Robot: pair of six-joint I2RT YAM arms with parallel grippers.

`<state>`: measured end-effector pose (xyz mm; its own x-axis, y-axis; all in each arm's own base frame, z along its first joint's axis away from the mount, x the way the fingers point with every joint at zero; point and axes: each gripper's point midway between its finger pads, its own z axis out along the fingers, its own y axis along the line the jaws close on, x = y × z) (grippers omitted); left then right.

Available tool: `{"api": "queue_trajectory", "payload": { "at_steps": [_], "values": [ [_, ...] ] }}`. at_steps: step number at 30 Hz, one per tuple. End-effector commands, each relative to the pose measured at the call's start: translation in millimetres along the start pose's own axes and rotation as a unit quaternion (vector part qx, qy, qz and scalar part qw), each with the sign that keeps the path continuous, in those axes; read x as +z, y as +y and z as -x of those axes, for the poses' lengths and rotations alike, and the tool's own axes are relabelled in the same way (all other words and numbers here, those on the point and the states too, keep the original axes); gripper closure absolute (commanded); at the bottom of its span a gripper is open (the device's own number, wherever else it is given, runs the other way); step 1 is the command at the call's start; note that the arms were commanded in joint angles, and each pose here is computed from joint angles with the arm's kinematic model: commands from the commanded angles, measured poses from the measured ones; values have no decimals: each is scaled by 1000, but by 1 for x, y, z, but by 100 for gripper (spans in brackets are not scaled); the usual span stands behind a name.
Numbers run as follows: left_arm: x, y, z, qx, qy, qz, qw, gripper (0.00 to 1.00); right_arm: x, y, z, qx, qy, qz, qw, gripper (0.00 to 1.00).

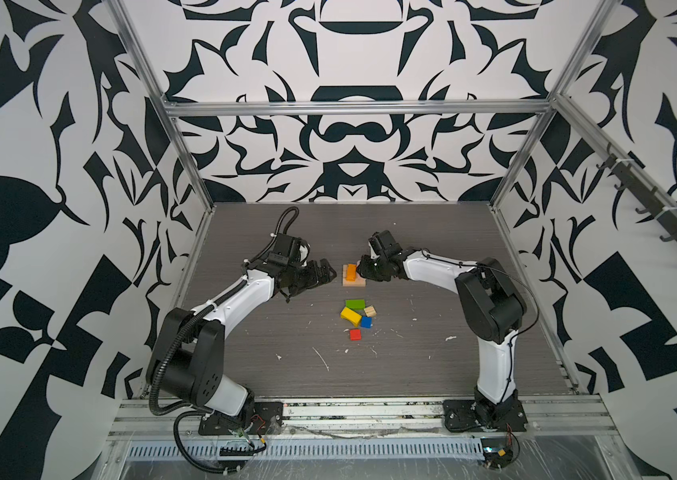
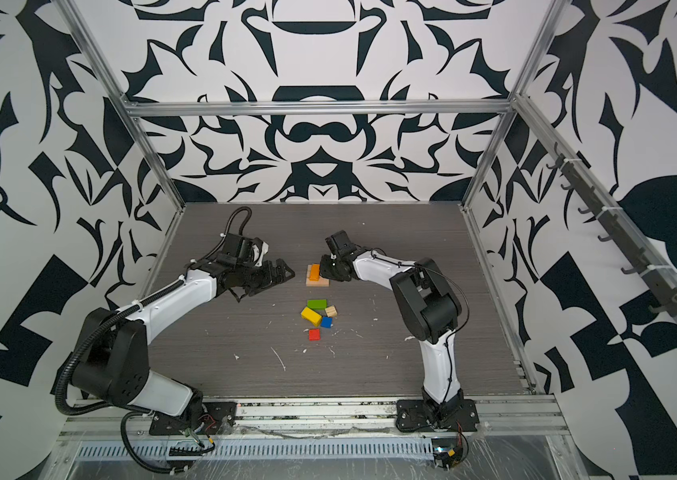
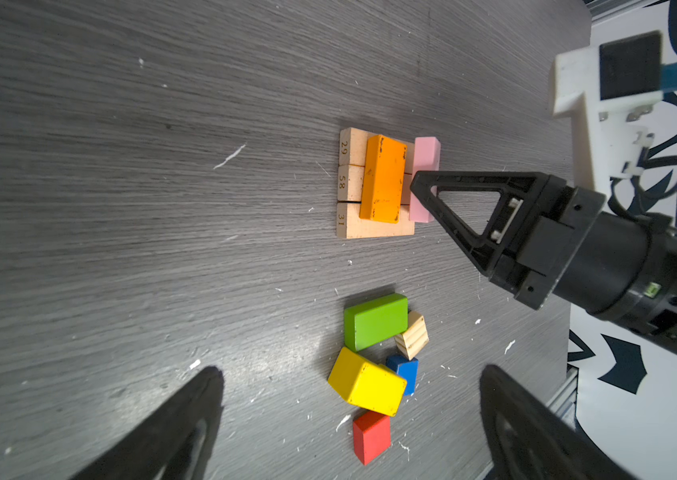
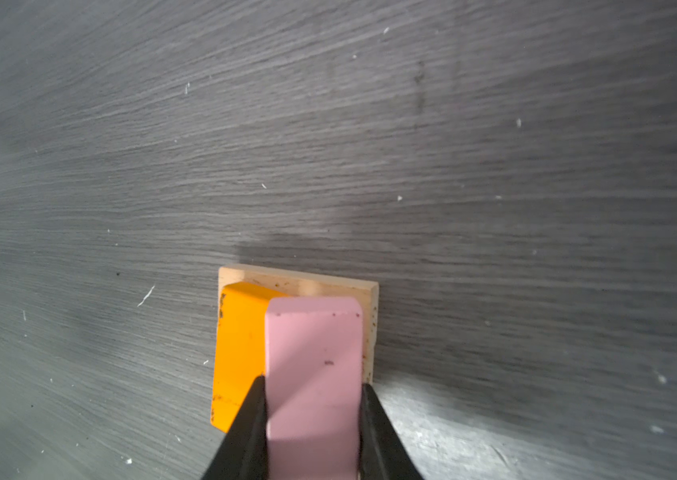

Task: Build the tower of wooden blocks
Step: 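Lower the pink block onto the stack beside the orange block, then open the right gripper and raise it off the pink block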

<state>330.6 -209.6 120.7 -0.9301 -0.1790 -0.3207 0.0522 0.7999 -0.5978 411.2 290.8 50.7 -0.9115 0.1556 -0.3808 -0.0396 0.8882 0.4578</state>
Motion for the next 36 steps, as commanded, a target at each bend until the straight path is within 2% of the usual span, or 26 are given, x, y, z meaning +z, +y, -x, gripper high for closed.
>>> {"api": "queue_trajectory", "payload": {
  "at_steps": [1,36],
  "values": [
    [0,-4,1,5,1,-8,1000,1,-6,13,15,-6,-16,17,1000,70],
    [1,-5,1,7,5,-8,1000,1,-6,16,15,-8,-13,20,1000,59]
  ]
}}
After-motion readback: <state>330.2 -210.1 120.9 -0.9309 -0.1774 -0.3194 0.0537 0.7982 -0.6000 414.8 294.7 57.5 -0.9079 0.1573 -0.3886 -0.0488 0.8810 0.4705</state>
